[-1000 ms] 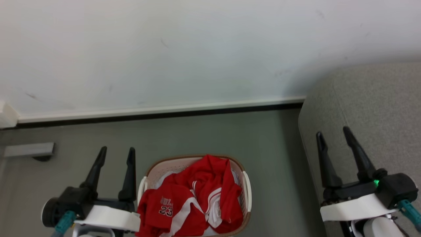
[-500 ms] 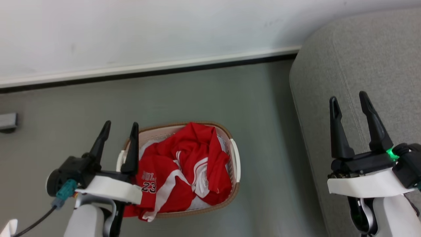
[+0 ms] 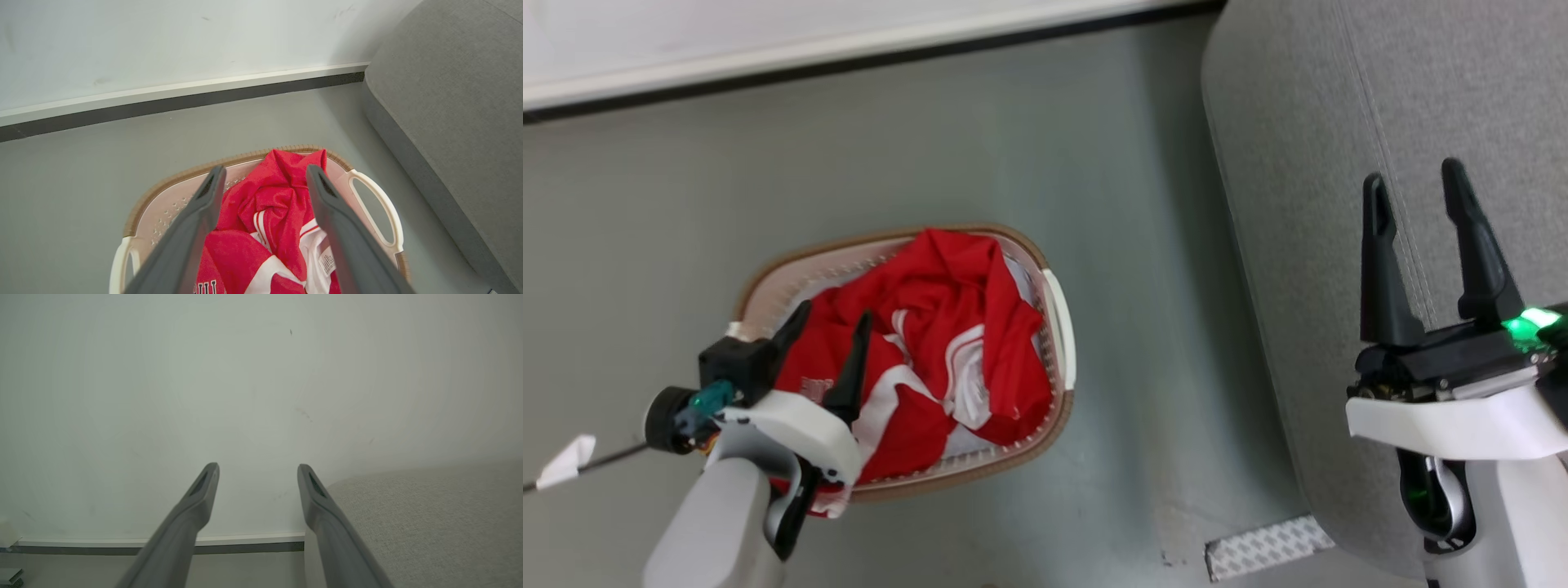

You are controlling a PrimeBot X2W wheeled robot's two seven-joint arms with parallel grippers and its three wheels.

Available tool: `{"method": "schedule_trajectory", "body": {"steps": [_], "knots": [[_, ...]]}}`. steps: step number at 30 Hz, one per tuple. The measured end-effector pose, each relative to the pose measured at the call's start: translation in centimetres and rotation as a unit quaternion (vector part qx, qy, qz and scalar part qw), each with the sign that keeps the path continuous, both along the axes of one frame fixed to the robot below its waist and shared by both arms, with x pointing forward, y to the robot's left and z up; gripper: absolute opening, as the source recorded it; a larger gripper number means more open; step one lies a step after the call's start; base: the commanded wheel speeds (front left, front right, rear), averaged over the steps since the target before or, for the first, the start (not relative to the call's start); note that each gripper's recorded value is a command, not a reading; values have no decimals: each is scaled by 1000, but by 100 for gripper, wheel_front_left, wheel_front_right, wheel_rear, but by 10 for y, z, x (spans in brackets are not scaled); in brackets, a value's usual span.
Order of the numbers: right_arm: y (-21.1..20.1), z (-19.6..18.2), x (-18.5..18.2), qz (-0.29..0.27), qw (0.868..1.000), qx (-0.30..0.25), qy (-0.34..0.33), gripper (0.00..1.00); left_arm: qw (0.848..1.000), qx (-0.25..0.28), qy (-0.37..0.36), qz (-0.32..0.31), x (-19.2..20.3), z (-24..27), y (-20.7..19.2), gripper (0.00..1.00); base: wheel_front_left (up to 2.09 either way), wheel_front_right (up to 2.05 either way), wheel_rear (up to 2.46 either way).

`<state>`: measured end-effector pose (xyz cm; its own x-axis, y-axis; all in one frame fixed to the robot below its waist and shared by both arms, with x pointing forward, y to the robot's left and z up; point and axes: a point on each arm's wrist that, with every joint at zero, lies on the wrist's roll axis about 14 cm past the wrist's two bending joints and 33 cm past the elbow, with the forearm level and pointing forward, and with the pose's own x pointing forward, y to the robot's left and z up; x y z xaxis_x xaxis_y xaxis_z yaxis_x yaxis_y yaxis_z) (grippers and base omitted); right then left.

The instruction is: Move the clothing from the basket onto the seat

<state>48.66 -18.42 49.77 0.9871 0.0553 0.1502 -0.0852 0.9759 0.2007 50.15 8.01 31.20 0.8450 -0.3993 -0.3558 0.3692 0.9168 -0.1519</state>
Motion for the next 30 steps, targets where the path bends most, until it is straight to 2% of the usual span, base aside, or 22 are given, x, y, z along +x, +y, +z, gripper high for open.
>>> {"method": "schedule_trajectory", "body": {"steps": [5,12,18,24,30], "knots": [[-11,-12,3,-14,1000,-1,12,100,996,28,67,-56,-11,-51,-14,100,0,0,0],[-26,-30,8,-31,999,-1,31,100,977,83,154,-124,-30,-111,-18,100,0,0,0],[-32,-45,12,-37,998,-2,46,100,949,134,226,-173,-50,-157,-11,100,0,0,0],[-42,-62,12,-49,997,-5,66,100,931,163,257,-203,-53,-189,-9,100,0,0,0],[-53,-75,8,-64,994,-7,85,100,901,199,296,-247,-70,-219,-9,100,0,0,0]]}}
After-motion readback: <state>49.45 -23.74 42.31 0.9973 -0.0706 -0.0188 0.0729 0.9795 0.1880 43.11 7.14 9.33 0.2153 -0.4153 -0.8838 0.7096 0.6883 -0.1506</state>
